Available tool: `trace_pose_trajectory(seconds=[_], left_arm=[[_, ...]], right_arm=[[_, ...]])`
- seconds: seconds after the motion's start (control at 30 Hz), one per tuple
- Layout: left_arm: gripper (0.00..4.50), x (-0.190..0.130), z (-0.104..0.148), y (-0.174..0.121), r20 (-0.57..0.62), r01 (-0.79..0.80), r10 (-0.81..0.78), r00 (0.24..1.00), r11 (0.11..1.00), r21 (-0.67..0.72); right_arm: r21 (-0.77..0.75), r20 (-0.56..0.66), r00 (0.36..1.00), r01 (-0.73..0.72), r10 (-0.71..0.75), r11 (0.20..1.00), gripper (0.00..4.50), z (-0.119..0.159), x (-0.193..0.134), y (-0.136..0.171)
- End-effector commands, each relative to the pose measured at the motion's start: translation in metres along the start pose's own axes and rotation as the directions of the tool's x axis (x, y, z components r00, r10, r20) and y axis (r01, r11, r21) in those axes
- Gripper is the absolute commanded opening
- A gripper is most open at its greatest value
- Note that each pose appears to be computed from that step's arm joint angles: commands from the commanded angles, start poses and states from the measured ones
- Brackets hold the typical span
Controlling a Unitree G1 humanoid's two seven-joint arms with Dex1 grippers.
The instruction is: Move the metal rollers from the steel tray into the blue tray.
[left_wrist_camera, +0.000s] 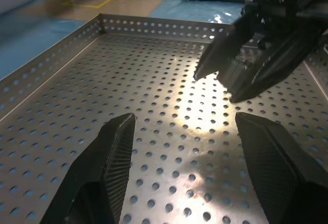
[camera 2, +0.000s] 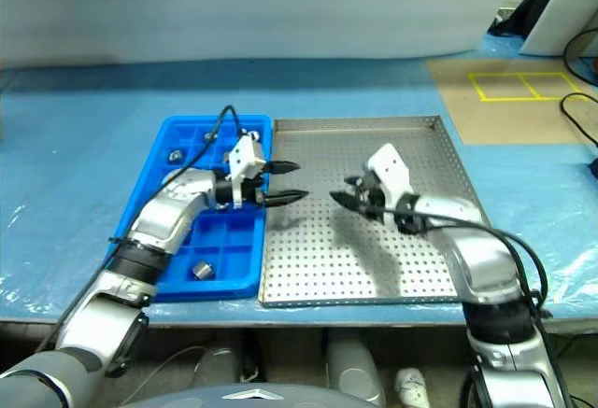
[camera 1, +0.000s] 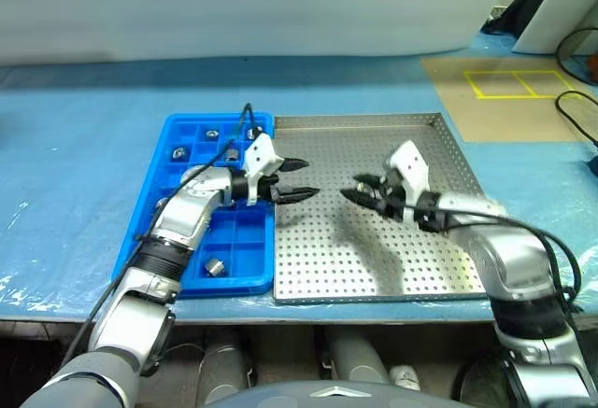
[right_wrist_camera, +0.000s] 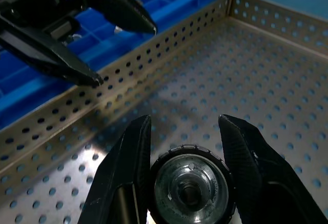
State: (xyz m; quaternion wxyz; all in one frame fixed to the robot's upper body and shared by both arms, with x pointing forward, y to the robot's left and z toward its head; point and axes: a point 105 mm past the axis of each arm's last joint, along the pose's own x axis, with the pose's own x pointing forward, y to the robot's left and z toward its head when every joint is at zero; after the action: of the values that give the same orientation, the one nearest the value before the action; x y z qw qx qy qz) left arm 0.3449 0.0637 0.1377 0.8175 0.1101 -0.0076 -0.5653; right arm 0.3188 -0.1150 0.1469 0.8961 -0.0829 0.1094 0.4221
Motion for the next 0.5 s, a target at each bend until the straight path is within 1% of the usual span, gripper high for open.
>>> trace_pose_trajectory(seconds=[0.03,0.13,0.2,0.3,0.37,0.43,0.5], left_arm=[[3.30,-0.030,0.013,0.014,0.015,-0.142,0.142,0.990,0.988,0.054],[3.30,-0.071,0.016,0.028,-0.004,-0.321,0.322,0.947,0.945,0.067],[3.30,-0.100,0.014,0.034,-0.038,-0.420,0.425,0.904,0.902,0.095],[3.30,-0.138,0.009,0.032,-0.090,-0.525,0.536,0.839,0.842,0.121],[3.30,-0.155,0.007,0.027,-0.108,-0.569,0.581,0.806,0.813,0.126],[3.30,-0.162,0.007,0.020,-0.118,-0.594,0.607,0.786,0.794,0.127],[3.30,-0.165,0.006,0.015,-0.122,-0.610,0.621,0.774,0.783,0.122]], right_arm=[[-0.008,0.095,0.975,-0.203,0.203,0.979,1.67,0.032,0.023,0.024],[-0.058,0.076,0.938,-0.335,0.339,0.940,1.67,0.039,0.047,0.041],[-0.085,0.032,0.912,-0.406,0.410,0.910,1.67,0.033,0.061,0.051],[-0.122,-0.019,0.858,-0.512,0.514,0.850,1.67,0.025,0.072,0.068],[-0.114,-0.034,0.822,-0.568,0.568,0.815,1.67,0.022,0.076,0.077],[-0.121,-0.102,0.787,-0.617,0.608,0.778,1.67,0.007,0.077,0.082],[-0.124,-0.163,0.779,-0.625,0.605,0.771,2.39,-0.010,0.080,0.082]])
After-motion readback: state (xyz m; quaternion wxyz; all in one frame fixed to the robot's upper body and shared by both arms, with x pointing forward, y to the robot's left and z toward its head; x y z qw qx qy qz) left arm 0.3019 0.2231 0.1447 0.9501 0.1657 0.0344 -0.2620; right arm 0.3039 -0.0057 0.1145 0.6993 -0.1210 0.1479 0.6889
